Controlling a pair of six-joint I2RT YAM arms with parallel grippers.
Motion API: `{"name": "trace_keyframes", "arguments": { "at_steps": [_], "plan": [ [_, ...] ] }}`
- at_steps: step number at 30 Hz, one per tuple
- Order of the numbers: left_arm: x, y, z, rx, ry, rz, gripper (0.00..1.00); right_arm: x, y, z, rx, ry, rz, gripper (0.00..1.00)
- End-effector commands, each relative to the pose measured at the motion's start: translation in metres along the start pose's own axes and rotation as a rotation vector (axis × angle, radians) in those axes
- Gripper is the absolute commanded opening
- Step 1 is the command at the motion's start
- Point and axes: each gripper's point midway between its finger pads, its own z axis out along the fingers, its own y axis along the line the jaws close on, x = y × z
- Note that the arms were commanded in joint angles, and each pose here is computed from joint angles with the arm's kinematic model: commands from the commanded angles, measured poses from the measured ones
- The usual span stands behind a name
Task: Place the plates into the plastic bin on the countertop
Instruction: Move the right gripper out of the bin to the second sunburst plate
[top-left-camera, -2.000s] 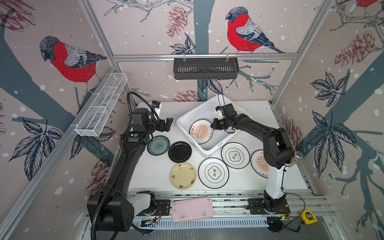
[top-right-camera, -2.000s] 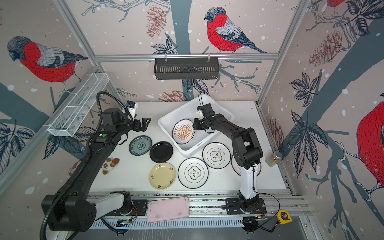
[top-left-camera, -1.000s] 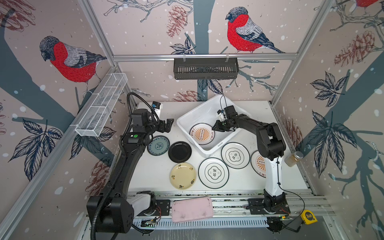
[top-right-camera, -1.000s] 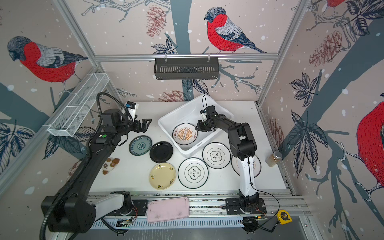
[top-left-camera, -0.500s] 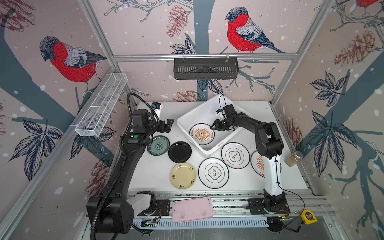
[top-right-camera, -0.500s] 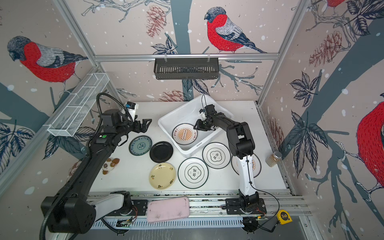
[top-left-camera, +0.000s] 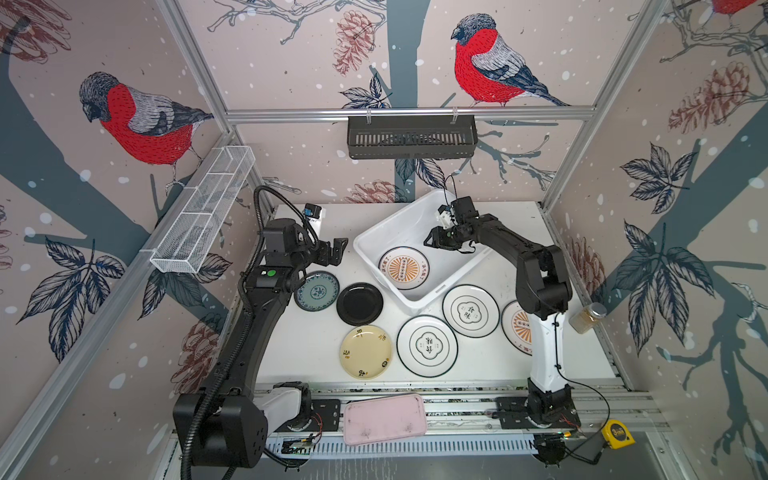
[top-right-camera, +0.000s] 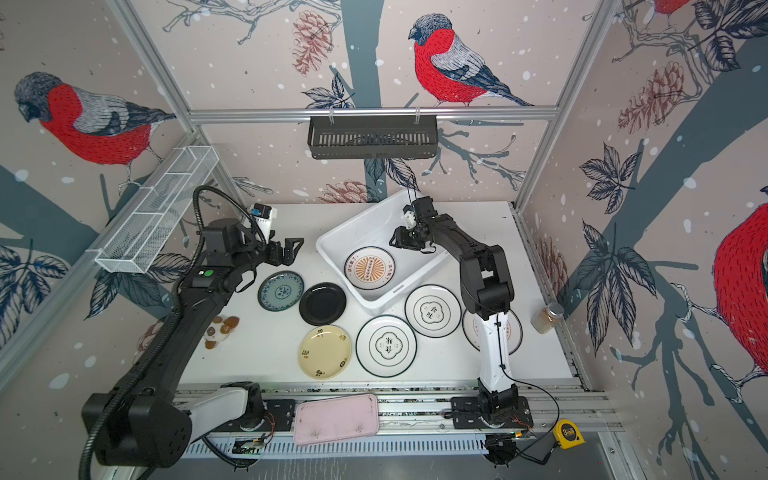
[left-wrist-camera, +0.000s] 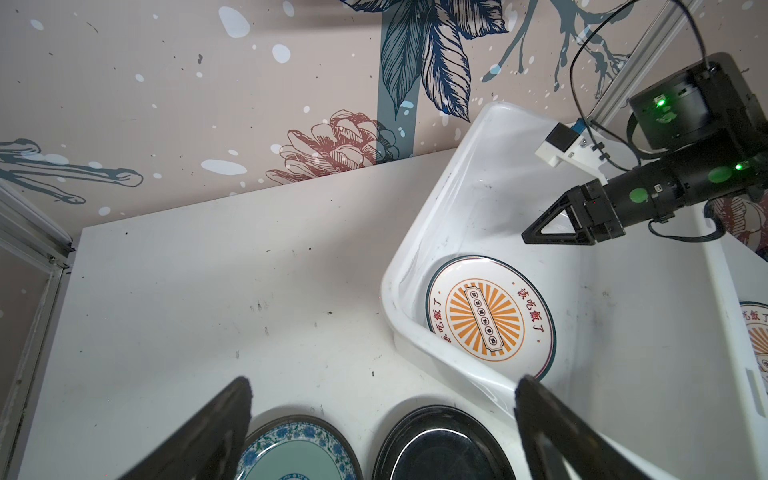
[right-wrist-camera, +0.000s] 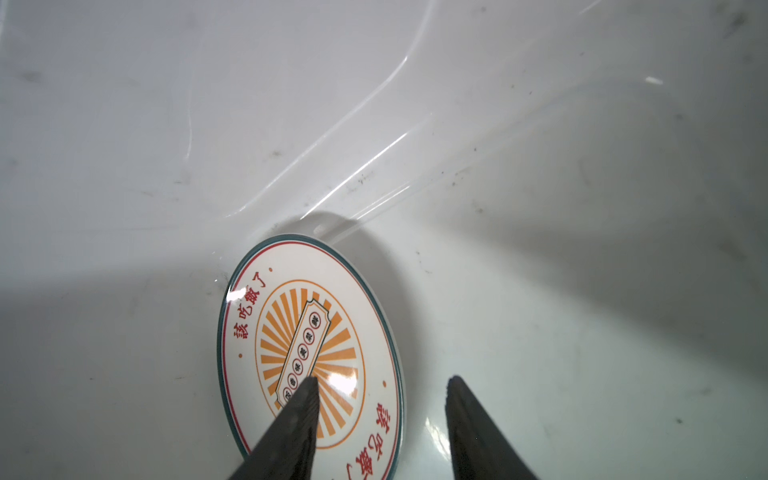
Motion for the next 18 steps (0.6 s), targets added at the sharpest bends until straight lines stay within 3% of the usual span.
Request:
{"name": "trace_keyframes", "arguments": {
  "at_steps": [1,6,10,18],
  "plan": [
    [-0.009,-0.002,-0.002,0.005,-0.032,0.017,0.98,-0.019,-0.001,-0.027,0.084,-0.069,-0.021,0.52],
    [-0.013,-0.002,-0.006,-0.001,-0.038,0.03,0.98,-0.048,0.017,-0.093,0.177,-0.235,-0.041,0.52],
    [-0.016,-0.002,-0.009,-0.006,-0.046,0.047,0.98,-0.04,0.019,-0.162,0.305,-0.384,0.027,0.54],
    [-0.02,-0.008,-0.016,0.014,-0.062,0.079,0.98,0.076,-0.018,-0.249,0.508,-0.539,0.268,0.56]
  ]
}}
